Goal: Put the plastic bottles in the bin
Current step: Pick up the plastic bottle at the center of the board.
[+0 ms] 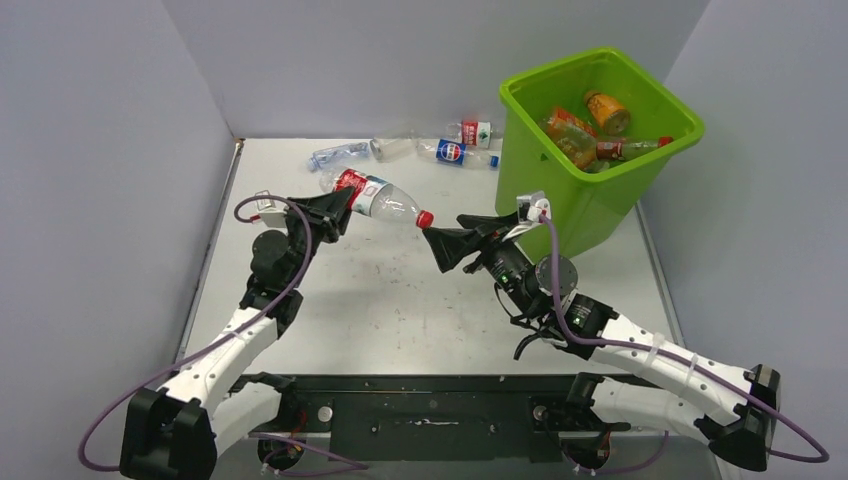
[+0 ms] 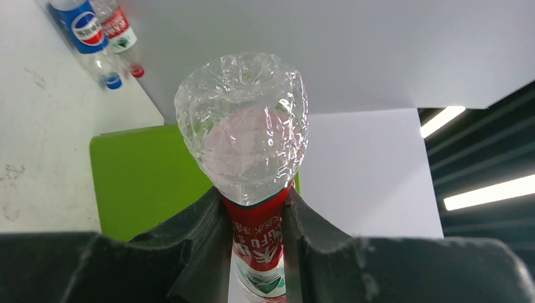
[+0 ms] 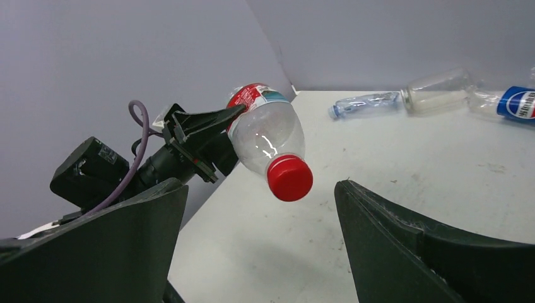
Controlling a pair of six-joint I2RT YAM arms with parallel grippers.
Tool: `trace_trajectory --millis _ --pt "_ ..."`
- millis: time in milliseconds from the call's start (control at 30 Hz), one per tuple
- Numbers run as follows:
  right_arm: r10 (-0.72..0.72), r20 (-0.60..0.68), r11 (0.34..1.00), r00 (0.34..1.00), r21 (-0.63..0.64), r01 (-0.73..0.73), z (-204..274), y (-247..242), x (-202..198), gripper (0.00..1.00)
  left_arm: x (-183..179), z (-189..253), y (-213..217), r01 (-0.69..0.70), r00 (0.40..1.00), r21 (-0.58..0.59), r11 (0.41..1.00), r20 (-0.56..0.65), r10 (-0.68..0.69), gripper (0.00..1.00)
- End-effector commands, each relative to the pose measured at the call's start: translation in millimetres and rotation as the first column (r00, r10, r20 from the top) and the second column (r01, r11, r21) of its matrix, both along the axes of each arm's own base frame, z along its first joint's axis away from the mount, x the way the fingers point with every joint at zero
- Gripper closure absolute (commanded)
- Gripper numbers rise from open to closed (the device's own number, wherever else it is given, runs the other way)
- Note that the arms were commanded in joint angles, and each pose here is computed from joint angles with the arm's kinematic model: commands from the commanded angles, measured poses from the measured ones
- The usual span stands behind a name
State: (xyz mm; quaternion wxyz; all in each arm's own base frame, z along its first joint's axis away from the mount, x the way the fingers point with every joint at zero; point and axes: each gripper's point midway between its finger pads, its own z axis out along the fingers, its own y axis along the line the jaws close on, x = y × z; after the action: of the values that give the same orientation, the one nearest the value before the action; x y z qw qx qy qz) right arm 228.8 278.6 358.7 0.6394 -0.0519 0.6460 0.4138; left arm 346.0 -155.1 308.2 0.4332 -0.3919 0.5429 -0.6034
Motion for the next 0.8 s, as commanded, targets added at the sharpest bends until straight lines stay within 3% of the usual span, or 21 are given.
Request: trace_trajectory --millis 0,167,267,667,767 --pt "0.072 0.025 0.989 0.997 0.128 -0.075 25.6 14.7 -4.5 0.1 -30.0 47.4 -3.3 0.041 0.989 -0.044 0.998 0.141 -0.035 0.97" --pt "0.129 -0.001 0.979 0.992 0.16 -0.127 18.5 29.5 -7.3 0.08 -42.1 59.0 -2.1 0.049 0.985 -0.042 0.998 0.17 -0.041 0.97" --pt "0.132 -0.014 0.978 0.991 0.167 -0.128 14.0 32.6 -5.8 0.0 -44.2 57.7 -3.1 0.055 0.985 -0.04 0.998 0.168 -0.048 0.97" --pt "0.19 -0.031 0.964 0.981 0.197 -0.181 9.9 49.5 -5.2 0.55 -54.2 62.1 -9.1 0.08 0.98 -0.041 0.996 0.185 -0.071 0.97" --pt "0.189 -0.025 0.964 0.982 0.195 -0.181 11.6 48.5 -5.6 0.83 -57.5 63.0 -10.3 0.087 0.979 -0.034 0.996 0.19 -0.079 0.95"
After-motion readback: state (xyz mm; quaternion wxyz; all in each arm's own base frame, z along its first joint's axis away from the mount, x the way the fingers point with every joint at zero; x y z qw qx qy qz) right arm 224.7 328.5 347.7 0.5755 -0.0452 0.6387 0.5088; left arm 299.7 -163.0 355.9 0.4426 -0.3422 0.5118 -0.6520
